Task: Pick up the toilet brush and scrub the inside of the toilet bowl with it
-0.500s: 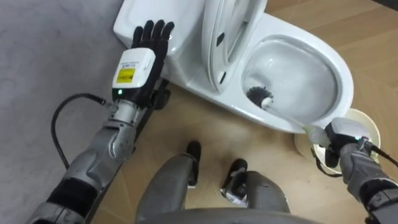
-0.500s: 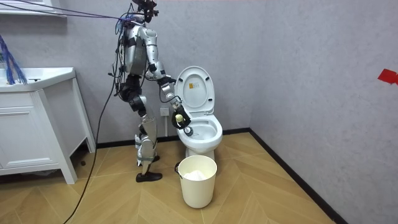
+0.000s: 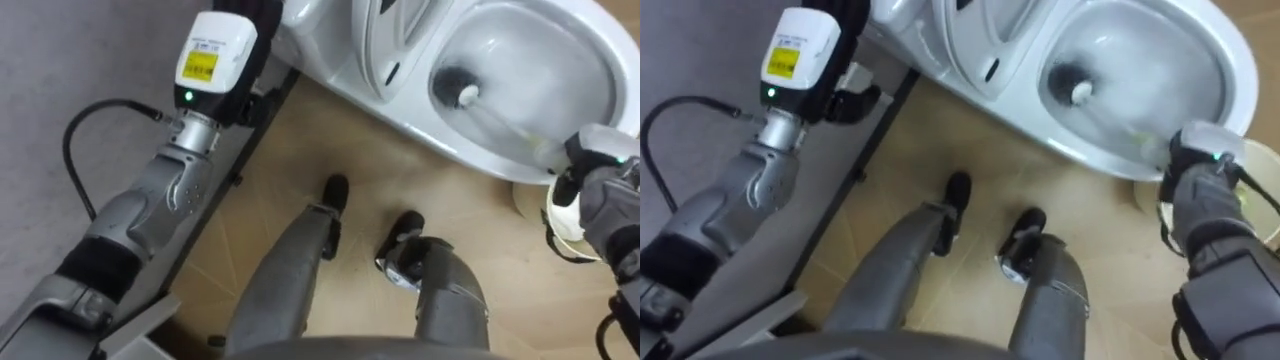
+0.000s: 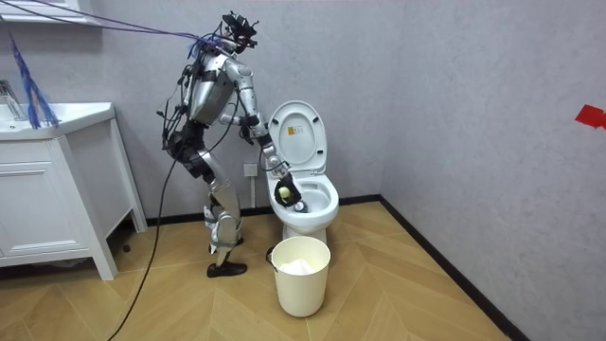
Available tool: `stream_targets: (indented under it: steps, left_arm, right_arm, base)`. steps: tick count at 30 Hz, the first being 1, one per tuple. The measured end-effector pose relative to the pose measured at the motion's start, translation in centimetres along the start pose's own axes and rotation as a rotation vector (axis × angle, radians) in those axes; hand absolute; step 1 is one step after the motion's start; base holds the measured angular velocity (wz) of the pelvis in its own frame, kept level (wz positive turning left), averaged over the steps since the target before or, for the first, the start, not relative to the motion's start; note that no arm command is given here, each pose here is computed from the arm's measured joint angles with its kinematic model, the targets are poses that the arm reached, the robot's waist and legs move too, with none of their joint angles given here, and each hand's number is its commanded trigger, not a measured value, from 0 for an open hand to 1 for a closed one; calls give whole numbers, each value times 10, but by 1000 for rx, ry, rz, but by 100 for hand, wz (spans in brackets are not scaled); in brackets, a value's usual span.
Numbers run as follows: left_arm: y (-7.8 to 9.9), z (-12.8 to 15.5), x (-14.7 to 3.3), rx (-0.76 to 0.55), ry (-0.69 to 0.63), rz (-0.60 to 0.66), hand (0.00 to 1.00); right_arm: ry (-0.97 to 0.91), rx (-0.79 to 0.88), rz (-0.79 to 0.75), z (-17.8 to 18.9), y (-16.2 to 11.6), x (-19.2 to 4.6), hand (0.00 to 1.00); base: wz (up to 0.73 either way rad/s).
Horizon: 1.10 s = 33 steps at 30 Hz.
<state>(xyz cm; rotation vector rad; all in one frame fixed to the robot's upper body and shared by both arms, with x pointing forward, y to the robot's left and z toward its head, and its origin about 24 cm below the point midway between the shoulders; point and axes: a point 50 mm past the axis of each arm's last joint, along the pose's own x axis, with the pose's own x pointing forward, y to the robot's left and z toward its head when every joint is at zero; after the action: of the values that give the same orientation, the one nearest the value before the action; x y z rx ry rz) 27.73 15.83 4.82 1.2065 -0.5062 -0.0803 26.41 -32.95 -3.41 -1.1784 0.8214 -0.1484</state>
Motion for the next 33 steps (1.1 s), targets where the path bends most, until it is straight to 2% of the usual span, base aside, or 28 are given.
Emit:
stream_targets:
  steps: [3,7,15,17,18,21,23,29,33]
  left_arm:
    - [3,-3,2,5,27,20,0]
    - [8,-10,6,21,50,63,0]
    - [10,-18,10,65,108,88,0]
    - [9,-20,9,74,117,76,0]
    - [8,-21,9,74,119,72,0]
    - [2,-21,2,69,141,41,0]
    - [-4,-22,-6,67,157,15,0]
    - [-14,-25,-26,63,202,-38,0]
    - [-12,-28,-40,24,259,-12,0]
  right_arm:
    - [46,262,-6,7,-15,4,100]
    - [30,322,-18,16,-25,6,100]
    - [-55,113,-77,31,-38,6,100]
    - [-92,3,-92,35,-39,6,100]
    - [-103,-30,-92,36,-38,5,100]
    - [-115,-267,-67,29,-15,1,100]
    - [-113,-334,-59,22,-3,-2,100]
    - [-156,-383,-66,26,17,-14,100]
    - [-217,-380,-76,32,29,-28,100]
  base:
    - [-13]
    - [-10]
    - [-6]
    - [0]
    - [0]
    - [6]
    - [4]
    - [-7]
    - [-13]
